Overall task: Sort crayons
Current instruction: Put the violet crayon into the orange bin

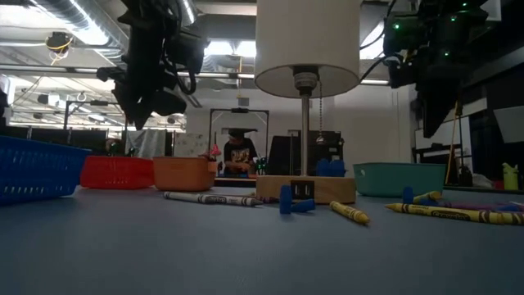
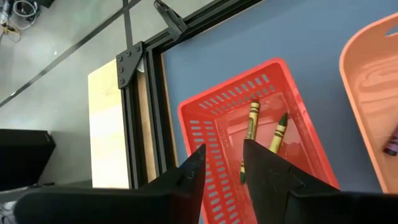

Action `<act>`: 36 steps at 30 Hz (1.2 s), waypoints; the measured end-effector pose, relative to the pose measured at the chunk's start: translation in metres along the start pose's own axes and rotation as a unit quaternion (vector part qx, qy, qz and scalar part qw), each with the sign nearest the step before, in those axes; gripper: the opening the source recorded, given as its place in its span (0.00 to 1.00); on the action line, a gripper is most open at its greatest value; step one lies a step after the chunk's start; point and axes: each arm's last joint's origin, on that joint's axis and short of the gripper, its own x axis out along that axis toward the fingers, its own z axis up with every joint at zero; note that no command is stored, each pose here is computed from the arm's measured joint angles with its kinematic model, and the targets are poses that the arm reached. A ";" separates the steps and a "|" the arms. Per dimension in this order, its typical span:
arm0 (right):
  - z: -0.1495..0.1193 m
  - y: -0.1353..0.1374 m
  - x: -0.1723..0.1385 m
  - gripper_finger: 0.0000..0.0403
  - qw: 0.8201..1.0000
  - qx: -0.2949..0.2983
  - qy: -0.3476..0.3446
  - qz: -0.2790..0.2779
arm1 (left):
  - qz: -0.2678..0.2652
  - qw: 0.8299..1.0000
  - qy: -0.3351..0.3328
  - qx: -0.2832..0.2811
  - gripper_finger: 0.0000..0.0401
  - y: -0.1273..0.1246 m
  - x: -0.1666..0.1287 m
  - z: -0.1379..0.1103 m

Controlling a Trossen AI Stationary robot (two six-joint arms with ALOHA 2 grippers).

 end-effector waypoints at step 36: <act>-0.053 0.079 -0.028 0.37 0.995 0.088 -0.033 0.027 | -0.001 1.000 -0.005 -0.014 0.23 0.001 0.002 0.003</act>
